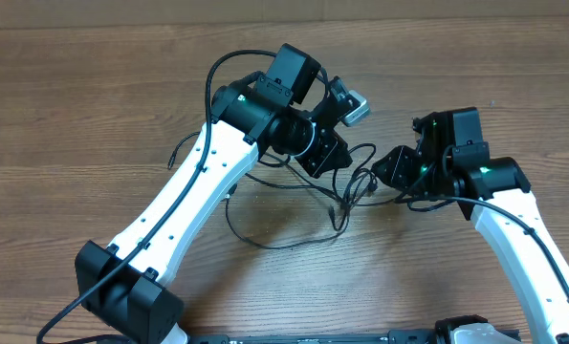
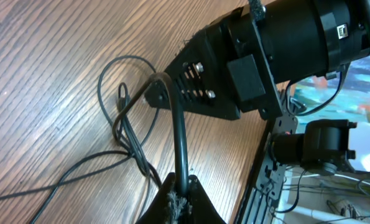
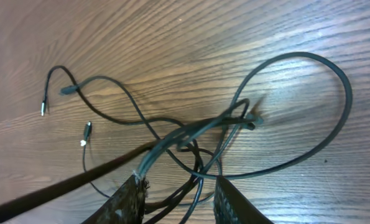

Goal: Untangle cables

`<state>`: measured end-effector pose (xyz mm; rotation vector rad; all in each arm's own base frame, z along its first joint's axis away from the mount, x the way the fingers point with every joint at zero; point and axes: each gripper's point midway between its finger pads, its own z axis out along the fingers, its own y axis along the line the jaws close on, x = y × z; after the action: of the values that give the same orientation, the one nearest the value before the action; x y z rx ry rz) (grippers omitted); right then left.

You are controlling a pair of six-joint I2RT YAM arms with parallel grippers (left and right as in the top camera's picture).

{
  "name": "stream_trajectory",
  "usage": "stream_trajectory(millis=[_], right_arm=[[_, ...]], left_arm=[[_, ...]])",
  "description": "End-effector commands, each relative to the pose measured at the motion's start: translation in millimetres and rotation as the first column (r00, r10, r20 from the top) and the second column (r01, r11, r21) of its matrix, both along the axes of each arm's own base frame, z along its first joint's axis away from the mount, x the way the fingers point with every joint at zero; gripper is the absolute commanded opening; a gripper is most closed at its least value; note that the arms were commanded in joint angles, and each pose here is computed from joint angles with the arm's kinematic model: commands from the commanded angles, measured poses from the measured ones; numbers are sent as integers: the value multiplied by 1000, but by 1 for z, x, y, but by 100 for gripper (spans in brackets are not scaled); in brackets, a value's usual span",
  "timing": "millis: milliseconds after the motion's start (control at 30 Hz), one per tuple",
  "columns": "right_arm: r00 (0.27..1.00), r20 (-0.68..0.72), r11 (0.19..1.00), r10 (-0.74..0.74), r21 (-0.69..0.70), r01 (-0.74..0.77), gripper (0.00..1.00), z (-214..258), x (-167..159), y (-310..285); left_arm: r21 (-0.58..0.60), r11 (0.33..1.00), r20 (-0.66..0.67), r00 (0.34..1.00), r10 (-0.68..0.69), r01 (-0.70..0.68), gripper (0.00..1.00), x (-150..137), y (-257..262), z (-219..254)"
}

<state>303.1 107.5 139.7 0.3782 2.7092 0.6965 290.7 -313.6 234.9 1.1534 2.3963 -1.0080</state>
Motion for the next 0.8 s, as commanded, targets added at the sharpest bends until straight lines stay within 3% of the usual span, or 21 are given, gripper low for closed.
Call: stream_trajectory(millis=[0, 600, 767], right_arm=[[1000, -20, 1000, -5, -24, 4, 34, -13, -4, -4], [994, -112, 1000, 11, 13, -9, 35, -49, 4, 6], [996, -90, 999, -16, 35, 19, 42, -47, 14, 8]], left_arm=[[-29, 999, 70, 997, -19, 21, 4, -1, 0, 22], [-48, 998, 64, 998, -29, 32, 4, -3, -3, 25], [-48, 998, 63, 998, -29, 32, 4, -3, -3, 25]])
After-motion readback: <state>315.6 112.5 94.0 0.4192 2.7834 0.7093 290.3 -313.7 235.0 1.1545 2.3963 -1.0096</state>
